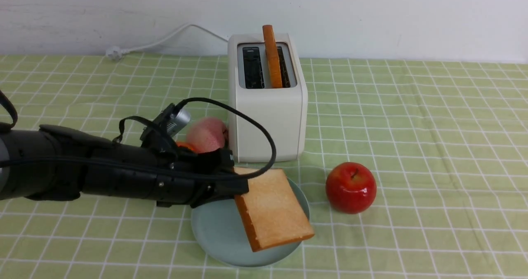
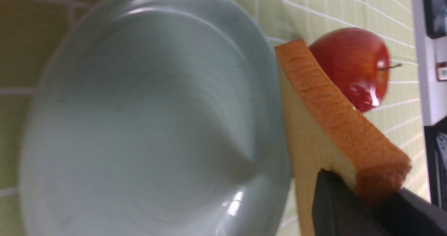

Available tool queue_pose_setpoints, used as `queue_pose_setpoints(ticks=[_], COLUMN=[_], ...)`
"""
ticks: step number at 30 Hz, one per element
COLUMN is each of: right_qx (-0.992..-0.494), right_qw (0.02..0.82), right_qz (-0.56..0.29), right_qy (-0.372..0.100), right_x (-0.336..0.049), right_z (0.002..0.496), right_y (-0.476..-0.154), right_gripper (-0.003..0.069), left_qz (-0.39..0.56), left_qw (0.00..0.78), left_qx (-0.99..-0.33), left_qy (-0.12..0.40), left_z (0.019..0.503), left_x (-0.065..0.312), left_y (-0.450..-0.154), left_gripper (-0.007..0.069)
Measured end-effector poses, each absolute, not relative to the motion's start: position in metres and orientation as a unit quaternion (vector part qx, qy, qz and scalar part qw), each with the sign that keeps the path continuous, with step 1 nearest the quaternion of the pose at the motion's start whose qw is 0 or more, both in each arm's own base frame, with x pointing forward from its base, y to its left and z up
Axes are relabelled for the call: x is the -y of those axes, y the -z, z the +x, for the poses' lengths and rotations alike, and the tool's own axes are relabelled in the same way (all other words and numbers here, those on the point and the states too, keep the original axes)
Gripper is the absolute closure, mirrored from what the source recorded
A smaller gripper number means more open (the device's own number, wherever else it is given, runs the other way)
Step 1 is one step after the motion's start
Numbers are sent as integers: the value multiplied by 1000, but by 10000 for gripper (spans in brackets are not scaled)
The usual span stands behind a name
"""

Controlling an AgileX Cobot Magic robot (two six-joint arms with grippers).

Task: Take toasted bread from bread machine on green coffee tablecloth place on plate.
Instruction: 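Place the slice of bread on the plate with the left gripper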

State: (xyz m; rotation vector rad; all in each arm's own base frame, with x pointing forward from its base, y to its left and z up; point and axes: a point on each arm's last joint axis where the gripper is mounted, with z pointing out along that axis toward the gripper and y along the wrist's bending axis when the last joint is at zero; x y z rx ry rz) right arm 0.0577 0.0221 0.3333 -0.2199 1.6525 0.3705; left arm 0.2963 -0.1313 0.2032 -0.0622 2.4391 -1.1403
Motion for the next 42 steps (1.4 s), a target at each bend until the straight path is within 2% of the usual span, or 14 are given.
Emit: queue_pose_setpoints(ticks=[5, 10, 17, 23, 26, 27, 28, 29, 31, 35, 36, 38, 42], right_qx=[-729, -729, -729, -729, -729, -729, -729, -728, -728, -726, -726, -724, -723], right_qw=[657, 657, 657, 657, 657, 658, 658, 658, 658, 660, 660, 661, 662], right_qz=[-97, -97, -97, -97, -97, -97, -97, -97, -96, -93, -93, -93, -92], right_qy=[-164, -164, -164, -164, -164, -164, -164, -164, -166, -172, -173, -174, -174], right_x=[-22, -22, -22, -22, -22, -22, -22, -22, -22, -23, -23, -23, -23], right_z=[58, 58, 58, 58, 58, 58, 58, 58, 58, 58, 58, 58, 58], right_y=[-333, -333, -333, -333, -333, -333, -334, -334, -334, -334, -334, -335, -335], right_gripper=[657, 657, 657, 657, 657, 657, 657, 657, 657, 657, 657, 657, 657], left_qz=[-2, 12, 7, -15, -19, -18, -15, -14, -12, 1, 3, 16, 34], left_qw=[247, 275, 279, 257, 249, 249, 248, 248, 250, 266, 268, 290, 324], left_qx=[-870, -872, -890, -899, -903, -903, -905, -905, -905, -905, -905, -903, -898], left_qy=[426, 405, 360, 353, 349, 349, 346, 346, 344, 333, 331, 315, 296], left_z=[288, 285, 294, 301, 303, 303, 302, 302, 302, 301, 300, 299, 295], left_x=[131, 127, 122, 122, 121, 121, 121, 121, 121, 119, 118, 115, 111], left_y=[-226, -237, -220, -201, -194, -194, -193, -193, -194, -201, -202, -211, -227], left_gripper=[555, 555, 555, 555, 486, 486, 420, 404, 297, 164, 158, 87, 24])
